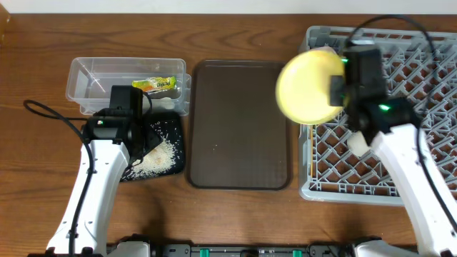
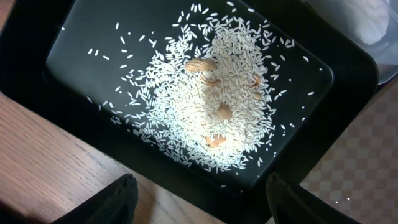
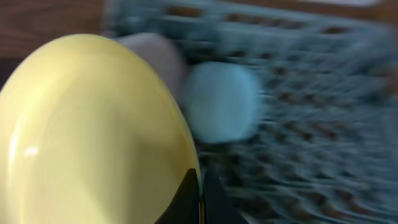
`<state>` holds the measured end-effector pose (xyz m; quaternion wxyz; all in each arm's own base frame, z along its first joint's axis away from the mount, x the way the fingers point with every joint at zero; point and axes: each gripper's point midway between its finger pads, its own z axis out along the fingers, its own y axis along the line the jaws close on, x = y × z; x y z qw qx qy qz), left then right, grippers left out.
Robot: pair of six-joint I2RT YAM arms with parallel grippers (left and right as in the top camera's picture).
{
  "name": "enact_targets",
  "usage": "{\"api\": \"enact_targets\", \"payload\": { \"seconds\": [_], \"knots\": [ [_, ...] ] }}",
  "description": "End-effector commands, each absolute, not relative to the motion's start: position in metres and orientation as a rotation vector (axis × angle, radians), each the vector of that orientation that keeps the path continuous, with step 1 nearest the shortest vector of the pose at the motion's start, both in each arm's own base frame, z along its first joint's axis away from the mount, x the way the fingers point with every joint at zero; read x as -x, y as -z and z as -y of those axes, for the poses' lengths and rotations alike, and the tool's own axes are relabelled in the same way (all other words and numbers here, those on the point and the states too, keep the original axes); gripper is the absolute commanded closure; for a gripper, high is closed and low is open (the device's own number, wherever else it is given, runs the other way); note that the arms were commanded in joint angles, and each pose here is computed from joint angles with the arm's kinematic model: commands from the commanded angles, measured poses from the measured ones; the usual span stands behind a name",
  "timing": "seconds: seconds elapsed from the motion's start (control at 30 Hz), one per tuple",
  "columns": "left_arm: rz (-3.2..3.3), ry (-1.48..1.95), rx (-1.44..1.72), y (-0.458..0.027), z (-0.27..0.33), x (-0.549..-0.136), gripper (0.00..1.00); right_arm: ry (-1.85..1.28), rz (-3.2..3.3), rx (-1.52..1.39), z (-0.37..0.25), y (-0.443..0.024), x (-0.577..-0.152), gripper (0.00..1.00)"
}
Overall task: Sort waste into correct bins and load items into the dishwasher rack
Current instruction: 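Carry the yellow plate to the rack and stand it upright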
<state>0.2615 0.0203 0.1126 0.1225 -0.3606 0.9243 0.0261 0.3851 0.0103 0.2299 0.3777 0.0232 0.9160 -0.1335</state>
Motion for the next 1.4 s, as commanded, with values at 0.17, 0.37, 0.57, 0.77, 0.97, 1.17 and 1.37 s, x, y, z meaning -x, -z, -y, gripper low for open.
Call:
{"api": "enact_targets", "payload": {
  "seconds": [0.17, 0.37, 0.57, 0.77, 0.97, 1.17, 1.37],
  "knots": [
    [-2.686, -0.084, 1.044, -0.116, -0.023, -0.264, 0.31, 0.999, -2.264, 0.122, 0.077, -0.274, -0.365, 0.99],
    [-2.687, -0.084, 1.043, -0.116, -0.023, -0.264, 0.31, 1.047, -2.288, 0.234, 0.078, -0.271, -0.364, 0.99],
    [-2.687, -0.084, 1.043, -0.116, -0.023, -0.264, 0.3, 0.921, -2.369, 0.266, 0.063, -0.243, -0.364, 0.99],
    [-2.688, -0.084, 1.043, -0.116, -0.023, -0.263, 0.31, 0.823, -2.431, 0.204, 0.045, -0.216, -0.368, 0.99],
    [-2.688, -0.085, 1.044, -0.116, -0.023, -0.263, 0.31, 0.595, -2.452, 0.171, 0.013, -0.204, -0.373, 0.91],
    [-2.689, -0.084, 1.043, -0.116, -0.023, -0.263, 0.3, 0.37, -2.505, -0.013, -0.003, -0.192, -0.368, 0.68],
    [-2.748, -0.094, 0.896, -0.116, -0.021, -0.263, 0.3, 0.07, -2.573, -0.188, -0.018, -0.18, -0.361, 0.47]
  ]
}}
